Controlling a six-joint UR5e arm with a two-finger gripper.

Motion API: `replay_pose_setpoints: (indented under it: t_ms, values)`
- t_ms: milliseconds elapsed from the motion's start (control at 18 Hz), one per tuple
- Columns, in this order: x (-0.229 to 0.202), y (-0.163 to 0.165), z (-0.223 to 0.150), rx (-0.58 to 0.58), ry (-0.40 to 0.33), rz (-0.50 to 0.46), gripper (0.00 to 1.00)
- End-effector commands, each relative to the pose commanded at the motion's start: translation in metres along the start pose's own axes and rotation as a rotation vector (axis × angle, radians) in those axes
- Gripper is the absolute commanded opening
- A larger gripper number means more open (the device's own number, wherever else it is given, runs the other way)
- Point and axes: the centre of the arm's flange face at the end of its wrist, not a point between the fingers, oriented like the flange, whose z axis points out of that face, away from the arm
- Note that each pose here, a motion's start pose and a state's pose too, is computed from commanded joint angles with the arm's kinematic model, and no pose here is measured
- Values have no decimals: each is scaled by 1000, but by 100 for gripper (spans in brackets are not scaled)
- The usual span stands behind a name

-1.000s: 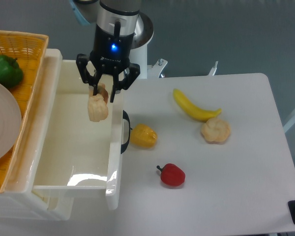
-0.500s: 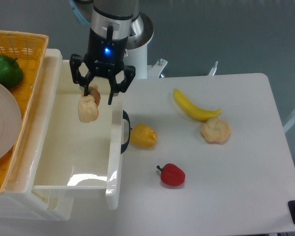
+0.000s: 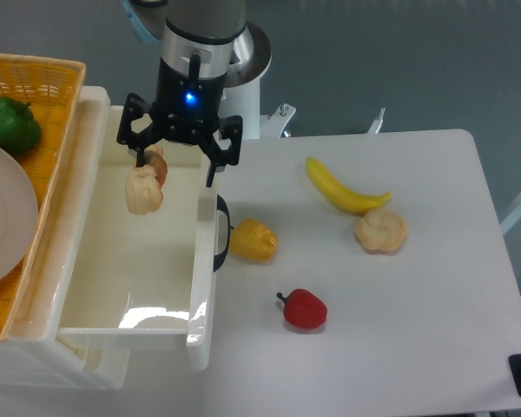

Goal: Place the square bread in the upper white drawer
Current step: 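Hold the bread above the drawer and open the gripper to release it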

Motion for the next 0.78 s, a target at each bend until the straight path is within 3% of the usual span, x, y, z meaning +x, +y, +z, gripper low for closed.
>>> replay_pose_setpoints:
  t_ms: [778]
  values:
    - [-14,-13,22,15,-15,2,100]
